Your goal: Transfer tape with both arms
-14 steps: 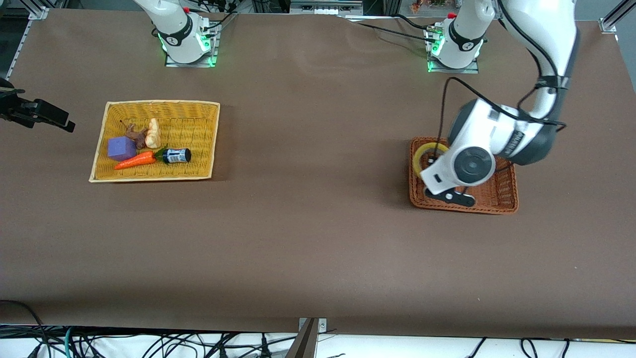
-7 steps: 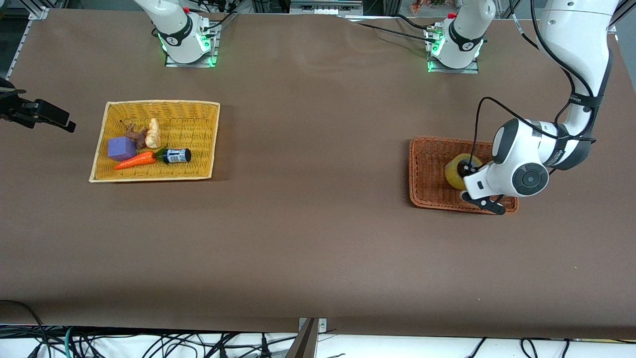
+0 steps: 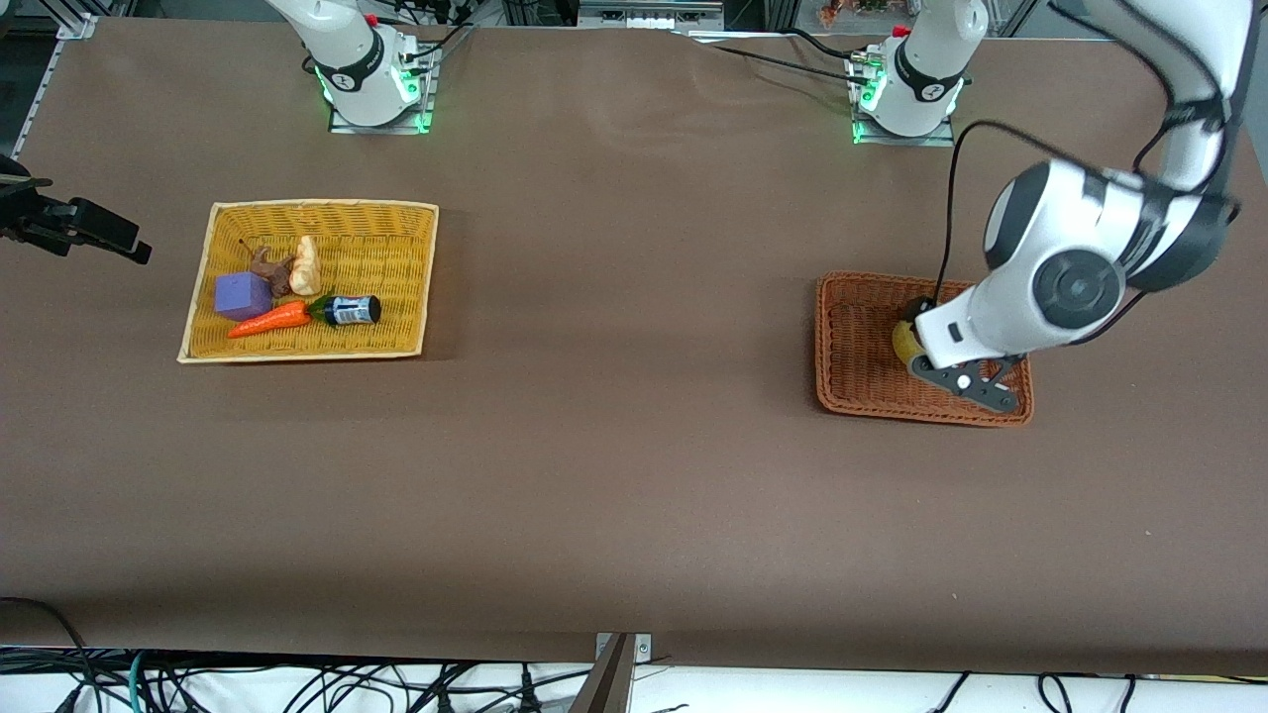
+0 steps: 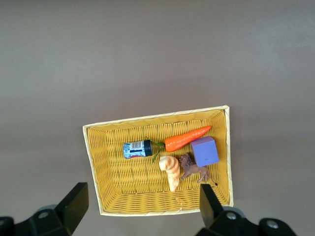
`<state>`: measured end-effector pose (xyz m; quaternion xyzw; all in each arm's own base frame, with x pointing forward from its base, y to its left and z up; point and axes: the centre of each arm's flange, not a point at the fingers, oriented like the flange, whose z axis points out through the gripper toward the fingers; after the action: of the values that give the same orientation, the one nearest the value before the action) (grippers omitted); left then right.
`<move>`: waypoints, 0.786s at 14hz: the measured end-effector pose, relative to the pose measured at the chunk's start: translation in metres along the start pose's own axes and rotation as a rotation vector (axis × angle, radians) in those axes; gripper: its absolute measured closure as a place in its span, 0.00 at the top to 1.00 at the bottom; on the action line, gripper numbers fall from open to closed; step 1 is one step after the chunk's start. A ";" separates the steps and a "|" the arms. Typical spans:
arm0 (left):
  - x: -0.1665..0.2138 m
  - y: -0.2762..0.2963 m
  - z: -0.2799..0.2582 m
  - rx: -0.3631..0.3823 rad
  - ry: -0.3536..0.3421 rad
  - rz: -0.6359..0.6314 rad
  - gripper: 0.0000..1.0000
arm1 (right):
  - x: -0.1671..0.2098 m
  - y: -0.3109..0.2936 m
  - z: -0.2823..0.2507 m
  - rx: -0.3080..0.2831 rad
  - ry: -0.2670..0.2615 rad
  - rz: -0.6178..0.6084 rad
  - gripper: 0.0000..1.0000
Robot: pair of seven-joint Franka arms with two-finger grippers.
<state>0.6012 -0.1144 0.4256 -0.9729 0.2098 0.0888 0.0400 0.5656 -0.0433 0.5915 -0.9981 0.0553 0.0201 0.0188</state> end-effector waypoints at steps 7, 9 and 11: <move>-0.050 -0.035 -0.146 -0.012 0.126 -0.217 1.00 | 0.000 0.000 0.000 0.000 0.000 0.000 1.00; -0.055 -0.036 -0.145 -0.042 0.128 -0.321 1.00 | 0.000 0.000 0.000 0.000 0.000 0.001 1.00; -0.065 -0.028 -0.145 -0.042 0.145 -0.391 1.00 | 0.000 0.000 0.000 0.000 0.000 0.001 1.00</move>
<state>0.5777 -0.0796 0.5816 -0.9995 0.0174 0.0134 0.0211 0.5660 -0.0434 0.5914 -0.9981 0.0560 0.0200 0.0188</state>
